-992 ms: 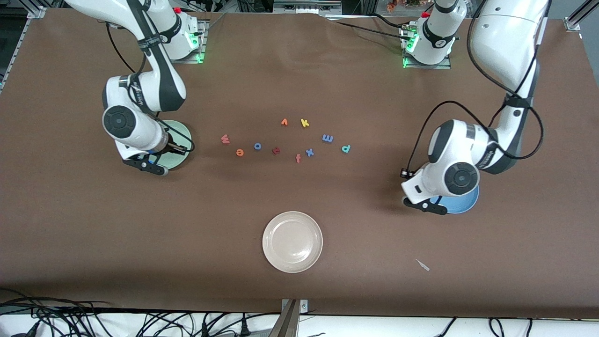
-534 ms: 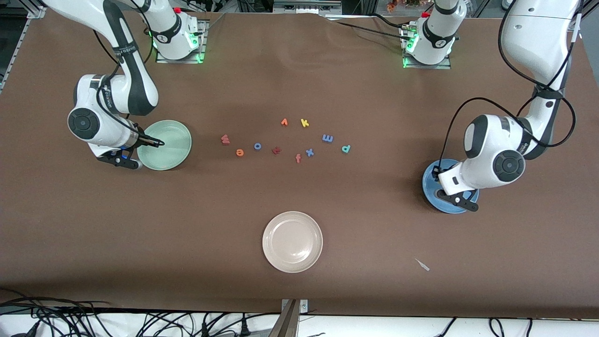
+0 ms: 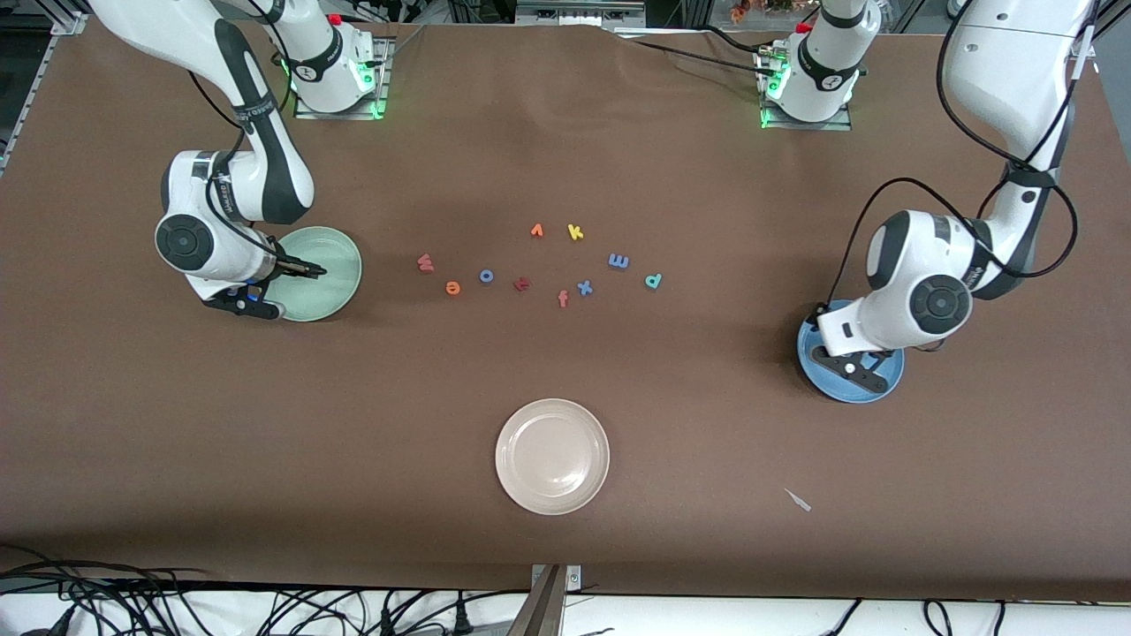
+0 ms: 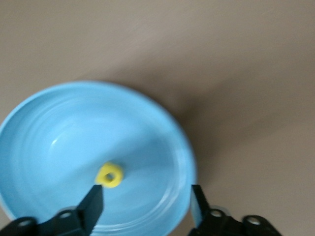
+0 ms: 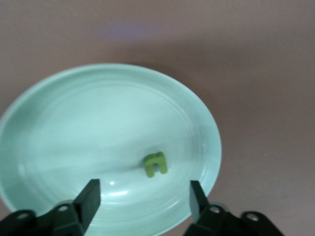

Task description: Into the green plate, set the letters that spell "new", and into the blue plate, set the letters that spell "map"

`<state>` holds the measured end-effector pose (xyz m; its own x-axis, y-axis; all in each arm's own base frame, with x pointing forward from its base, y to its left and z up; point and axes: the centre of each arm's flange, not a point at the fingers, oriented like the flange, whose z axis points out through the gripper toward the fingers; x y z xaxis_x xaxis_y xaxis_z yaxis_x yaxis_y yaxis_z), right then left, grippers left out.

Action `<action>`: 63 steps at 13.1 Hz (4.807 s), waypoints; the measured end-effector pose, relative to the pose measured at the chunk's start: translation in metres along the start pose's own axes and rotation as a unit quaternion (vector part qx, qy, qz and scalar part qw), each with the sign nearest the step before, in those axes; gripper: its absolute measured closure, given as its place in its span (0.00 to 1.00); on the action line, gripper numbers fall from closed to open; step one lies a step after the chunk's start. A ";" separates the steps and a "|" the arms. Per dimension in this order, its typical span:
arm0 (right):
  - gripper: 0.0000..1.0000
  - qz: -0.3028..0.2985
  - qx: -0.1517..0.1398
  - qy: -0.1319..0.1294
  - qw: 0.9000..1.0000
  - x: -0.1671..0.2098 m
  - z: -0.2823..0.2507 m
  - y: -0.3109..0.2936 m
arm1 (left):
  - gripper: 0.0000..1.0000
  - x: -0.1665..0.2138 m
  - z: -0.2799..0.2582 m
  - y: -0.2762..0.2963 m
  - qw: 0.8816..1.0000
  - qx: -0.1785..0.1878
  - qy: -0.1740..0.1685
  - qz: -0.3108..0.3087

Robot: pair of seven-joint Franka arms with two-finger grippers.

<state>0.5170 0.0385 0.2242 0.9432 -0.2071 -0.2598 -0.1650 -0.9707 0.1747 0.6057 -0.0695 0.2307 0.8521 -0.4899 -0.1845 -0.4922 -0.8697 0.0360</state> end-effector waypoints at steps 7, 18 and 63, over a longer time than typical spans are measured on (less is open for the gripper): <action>0.00 0.000 0.012 0.020 1.000 -0.027 -0.071 -0.124 | 0.00 0.038 -0.024 0.119 0.998 -0.041 0.026 0.049; 0.00 -0.130 0.046 0.076 0.987 -0.109 -0.020 -0.225 | 0.00 0.037 0.012 0.262 0.995 -0.040 0.067 0.061; 0.00 -0.167 0.013 0.082 0.982 -0.035 -0.033 -0.022 | 0.71 0.003 -0.012 0.015 0.989 0.007 -0.054 0.137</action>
<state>0.4968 0.0708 0.2609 0.9793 0.1441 -0.1419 0.1566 -0.9843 0.0813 0.6035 -0.0846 0.2419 0.6625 -0.6974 -0.2736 -0.7051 -0.7038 0.0865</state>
